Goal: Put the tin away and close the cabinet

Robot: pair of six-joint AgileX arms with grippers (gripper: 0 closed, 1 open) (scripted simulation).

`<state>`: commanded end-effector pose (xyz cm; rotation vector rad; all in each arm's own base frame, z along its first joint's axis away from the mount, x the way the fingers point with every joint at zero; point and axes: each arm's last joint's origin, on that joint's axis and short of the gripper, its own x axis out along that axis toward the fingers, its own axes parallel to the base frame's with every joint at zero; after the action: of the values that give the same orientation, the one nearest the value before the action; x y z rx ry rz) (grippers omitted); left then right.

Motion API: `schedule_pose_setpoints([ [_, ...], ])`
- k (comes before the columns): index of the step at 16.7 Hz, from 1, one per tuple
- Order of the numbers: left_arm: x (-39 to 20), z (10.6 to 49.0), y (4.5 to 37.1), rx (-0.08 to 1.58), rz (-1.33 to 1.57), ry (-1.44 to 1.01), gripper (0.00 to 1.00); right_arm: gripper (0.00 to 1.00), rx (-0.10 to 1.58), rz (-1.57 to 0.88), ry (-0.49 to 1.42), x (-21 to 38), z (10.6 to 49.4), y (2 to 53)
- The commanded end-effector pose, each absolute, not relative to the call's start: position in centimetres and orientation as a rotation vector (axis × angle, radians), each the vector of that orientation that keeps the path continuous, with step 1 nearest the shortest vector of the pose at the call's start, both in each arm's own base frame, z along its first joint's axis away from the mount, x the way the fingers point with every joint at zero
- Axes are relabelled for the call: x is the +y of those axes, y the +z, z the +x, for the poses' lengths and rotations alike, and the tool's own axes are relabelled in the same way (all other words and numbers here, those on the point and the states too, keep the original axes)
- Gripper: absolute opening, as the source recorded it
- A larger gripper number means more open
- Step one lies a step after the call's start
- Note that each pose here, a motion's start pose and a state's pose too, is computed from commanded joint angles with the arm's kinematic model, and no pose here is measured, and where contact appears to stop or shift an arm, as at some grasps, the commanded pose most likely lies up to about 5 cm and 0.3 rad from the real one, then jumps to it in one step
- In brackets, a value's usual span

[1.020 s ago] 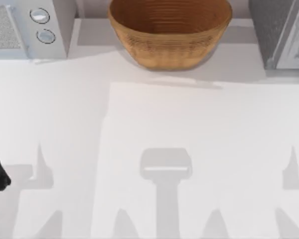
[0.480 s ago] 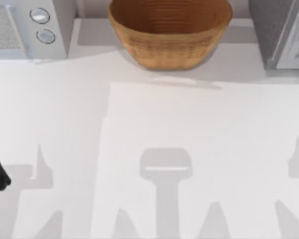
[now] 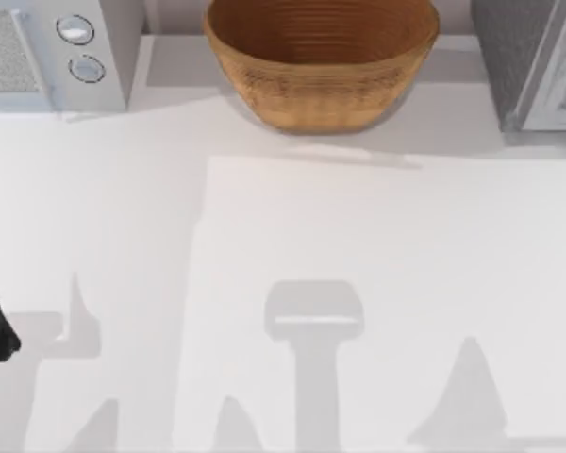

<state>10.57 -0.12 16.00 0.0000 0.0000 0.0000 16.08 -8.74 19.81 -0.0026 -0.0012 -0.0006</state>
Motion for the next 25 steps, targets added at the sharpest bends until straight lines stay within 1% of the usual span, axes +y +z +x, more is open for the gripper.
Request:
schedule_pose_setpoints([
  [4, -0.1, 10.6, 16.0, 0.0, 0.0, 0.0, 1.0, 1.0, 0.001, -0.002, 0.0, -14.0, 16.8, 18.8],
  [9, -0.1, 10.6, 16.0, 0.0, 0.0, 0.0, 1.0, 1.0, 0.004, 0.0, 0.002, -18.9, 15.9, 16.7],
  [12, -0.1, 10.6, 16.0, 0.0, 0.0, 0.0, 1.0, 1.0, 0.005, 0.0, 0.002, -20.1, 15.4, 16.0],
  [18, -0.1, 10.6, 16.0, 0.0, 0.0, 0.0, 1.0, 1.0, 0.007, 0.003, 0.004, -20.0, 15.4, 15.9],
  [22, -0.1, 10.6, 16.0, 0.0, 0.0, 0.0, 1.0, 1.0, 0.007, 0.002, 0.004, -21.4, 16.3, 17.5],
  [25, -0.1, 10.6, 16.0, 0.0, 0.0, 0.0, 1.0, 1.0, 0.007, 0.004, 0.004, -23.4, 17.4, 20.4],
])
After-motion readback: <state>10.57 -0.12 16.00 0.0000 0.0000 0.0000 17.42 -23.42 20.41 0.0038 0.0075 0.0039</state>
